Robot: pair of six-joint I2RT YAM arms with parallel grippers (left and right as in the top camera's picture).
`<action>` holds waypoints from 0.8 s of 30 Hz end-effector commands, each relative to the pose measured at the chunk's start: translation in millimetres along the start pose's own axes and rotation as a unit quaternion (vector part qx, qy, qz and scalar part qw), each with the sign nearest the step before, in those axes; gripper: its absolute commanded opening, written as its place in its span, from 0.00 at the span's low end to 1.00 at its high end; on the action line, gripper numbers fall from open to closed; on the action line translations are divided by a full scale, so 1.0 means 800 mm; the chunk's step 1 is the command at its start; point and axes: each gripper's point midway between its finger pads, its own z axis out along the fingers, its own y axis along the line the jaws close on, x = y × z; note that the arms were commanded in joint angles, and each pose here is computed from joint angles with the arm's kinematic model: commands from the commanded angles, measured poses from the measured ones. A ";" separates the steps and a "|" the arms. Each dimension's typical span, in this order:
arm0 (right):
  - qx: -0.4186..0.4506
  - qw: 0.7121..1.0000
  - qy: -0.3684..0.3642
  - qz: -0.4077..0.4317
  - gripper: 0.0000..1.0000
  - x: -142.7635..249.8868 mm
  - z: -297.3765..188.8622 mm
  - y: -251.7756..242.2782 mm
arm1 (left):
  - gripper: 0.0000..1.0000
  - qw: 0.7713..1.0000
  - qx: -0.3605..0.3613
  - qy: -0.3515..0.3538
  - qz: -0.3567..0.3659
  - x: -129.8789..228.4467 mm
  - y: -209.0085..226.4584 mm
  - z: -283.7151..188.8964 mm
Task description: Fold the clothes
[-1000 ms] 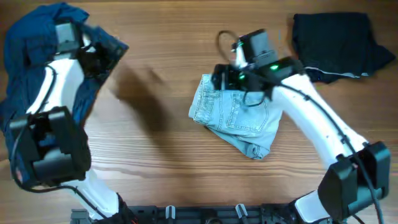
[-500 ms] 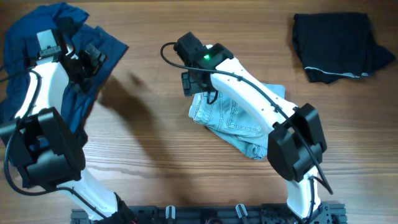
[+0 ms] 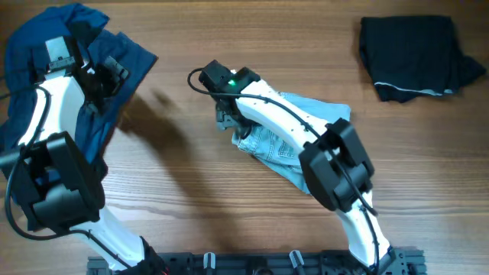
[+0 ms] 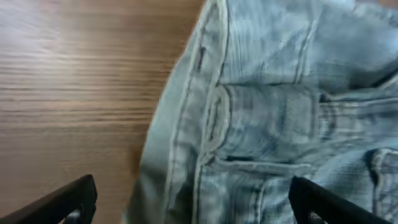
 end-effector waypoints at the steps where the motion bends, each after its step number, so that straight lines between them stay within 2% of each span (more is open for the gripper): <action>1: 0.035 0.999 0.020 0.009 0.99 0.010 0.028 -0.008 | 1.00 1.000 -0.004 -0.022 0.015 -0.011 -0.003 -0.014; 4: 0.050 0.998 0.019 0.013 1.00 0.011 0.028 -0.016 | 1.00 1.000 -0.008 -0.024 0.014 -0.012 -0.002 -0.014; 6: 0.068 0.997 0.018 0.011 0.89 0.012 0.028 -0.025 | 1.00 1.000 -0.008 -0.023 0.014 -0.012 -0.001 -0.014; 7: 0.078 0.997 0.017 0.011 0.80 0.013 0.027 -0.030 | 1.00 1.000 -0.008 -0.023 0.014 -0.011 -0.001 -0.014; 9: 0.116 0.993 0.027 0.002 0.51 0.020 0.023 -0.052 | 1.00 0.999 -0.015 -0.026 0.014 -0.013 0.002 -0.015; 10: 0.126 0.991 0.034 -0.001 0.46 0.023 0.022 -0.059 | 1.00 0.999 -0.021 -0.029 0.014 -0.014 0.005 -0.015; 11: 0.131 0.991 0.042 -0.007 0.31 0.026 0.021 -0.064 | 1.00 0.999 -0.029 -0.032 0.013 -0.015 0.008 -0.015; 12: 0.131 0.990 0.044 -0.008 0.22 0.027 0.021 -0.064 | 1.00 0.999 -0.033 -0.033 0.013 -0.015 0.010 -0.015; 13: 0.124 0.991 0.051 -0.013 0.19 0.030 0.021 -0.062 | 1.00 0.999 -0.033 -0.033 0.013 -0.015 0.010 -0.015; 14: 0.115 0.991 0.057 -0.027 0.04 0.029 0.021 -0.060 | 1.00 0.999 -0.033 -0.033 0.013 -0.015 0.010 -0.015; 18: 0.081 0.996 0.021 0.013 0.04 -0.008 -0.013 -0.067 | 1.00 0.999 -0.037 -0.038 0.013 -0.017 0.012 -0.015; 20: 0.047 0.998 -0.029 0.040 0.04 -0.049 -0.061 -0.081 | 1.00 0.998 -0.034 -0.041 0.014 -0.020 0.010 -0.015; 22: 0.016 0.997 -0.068 0.013 0.04 -0.077 -0.091 -0.090 | 1.00 0.998 -0.034 -0.043 0.014 -0.021 0.009 -0.015; 24: 0.007 0.997 -0.075 -0.010 0.04 -0.083 -0.096 -0.092 | 1.00 0.998 -0.035 -0.044 0.014 -0.021 0.010 -0.015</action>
